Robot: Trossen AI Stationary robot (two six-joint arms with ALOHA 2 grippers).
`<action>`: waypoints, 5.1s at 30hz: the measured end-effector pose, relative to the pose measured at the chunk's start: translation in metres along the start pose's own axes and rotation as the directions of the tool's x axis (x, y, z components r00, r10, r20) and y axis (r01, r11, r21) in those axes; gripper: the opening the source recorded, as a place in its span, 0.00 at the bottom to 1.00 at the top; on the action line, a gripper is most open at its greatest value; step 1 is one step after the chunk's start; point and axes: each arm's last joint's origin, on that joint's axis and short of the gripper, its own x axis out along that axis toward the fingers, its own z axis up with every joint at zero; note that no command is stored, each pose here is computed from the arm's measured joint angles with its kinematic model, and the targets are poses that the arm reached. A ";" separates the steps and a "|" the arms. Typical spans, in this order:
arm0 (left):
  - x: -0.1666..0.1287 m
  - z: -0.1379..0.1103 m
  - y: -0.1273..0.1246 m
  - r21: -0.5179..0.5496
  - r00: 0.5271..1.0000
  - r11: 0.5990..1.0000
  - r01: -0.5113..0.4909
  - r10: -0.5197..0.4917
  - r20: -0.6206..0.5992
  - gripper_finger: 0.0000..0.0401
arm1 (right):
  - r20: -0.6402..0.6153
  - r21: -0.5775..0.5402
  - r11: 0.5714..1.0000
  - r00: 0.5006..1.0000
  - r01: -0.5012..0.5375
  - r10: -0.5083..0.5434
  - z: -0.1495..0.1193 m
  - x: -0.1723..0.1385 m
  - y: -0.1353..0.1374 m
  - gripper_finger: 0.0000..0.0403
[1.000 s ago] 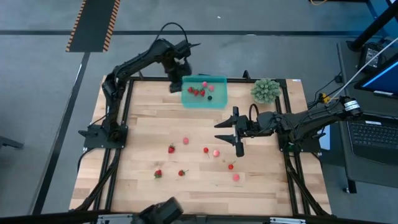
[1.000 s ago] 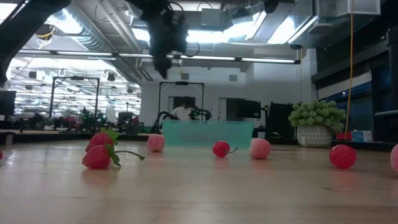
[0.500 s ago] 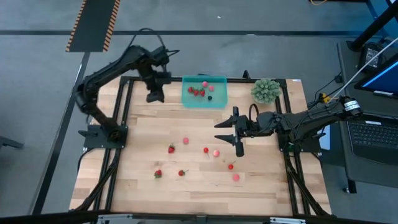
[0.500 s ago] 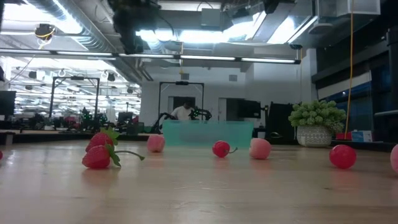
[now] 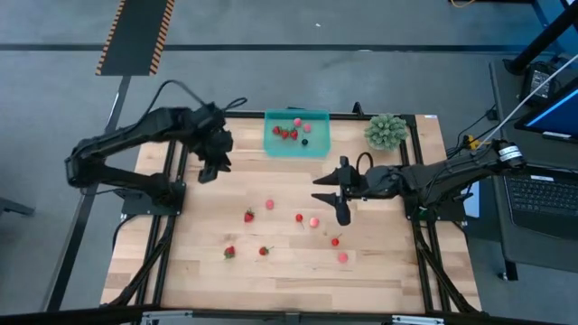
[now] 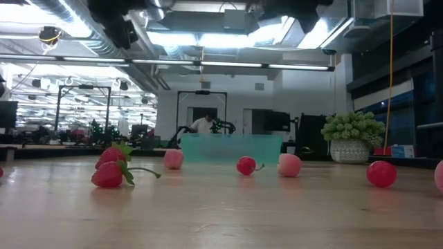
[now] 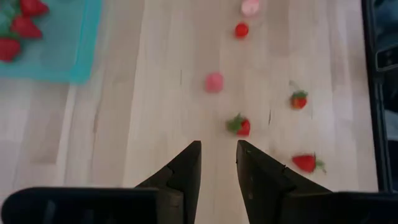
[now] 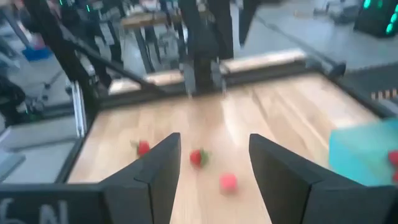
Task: Pick and placing Produce into tupperware
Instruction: Put the apricot into the blue basket
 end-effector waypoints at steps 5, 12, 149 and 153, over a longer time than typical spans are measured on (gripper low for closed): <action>0.006 -0.010 -0.016 0.020 0.993 1.000 -0.002 0.000 0.114 0.24 | -0.033 -0.022 1.000 0.999 0.008 -0.008 -0.005 0.003 0.000 0.52; 0.018 -0.011 -0.022 0.046 0.993 0.999 -0.028 0.022 0.114 0.38 | -0.050 -0.025 1.000 0.999 0.015 -0.016 -0.009 0.009 0.000 0.71; 0.030 0.006 -0.067 0.315 0.969 0.949 -0.036 -0.044 0.245 0.52 | -0.681 0.290 0.742 0.675 0.604 -0.284 -0.008 0.136 -0.304 0.26; 0.030 0.005 -0.067 0.315 0.969 0.948 -0.036 -0.044 0.244 0.52 | -0.714 0.353 0.700 0.663 0.621 -0.228 -0.018 0.144 -0.322 0.26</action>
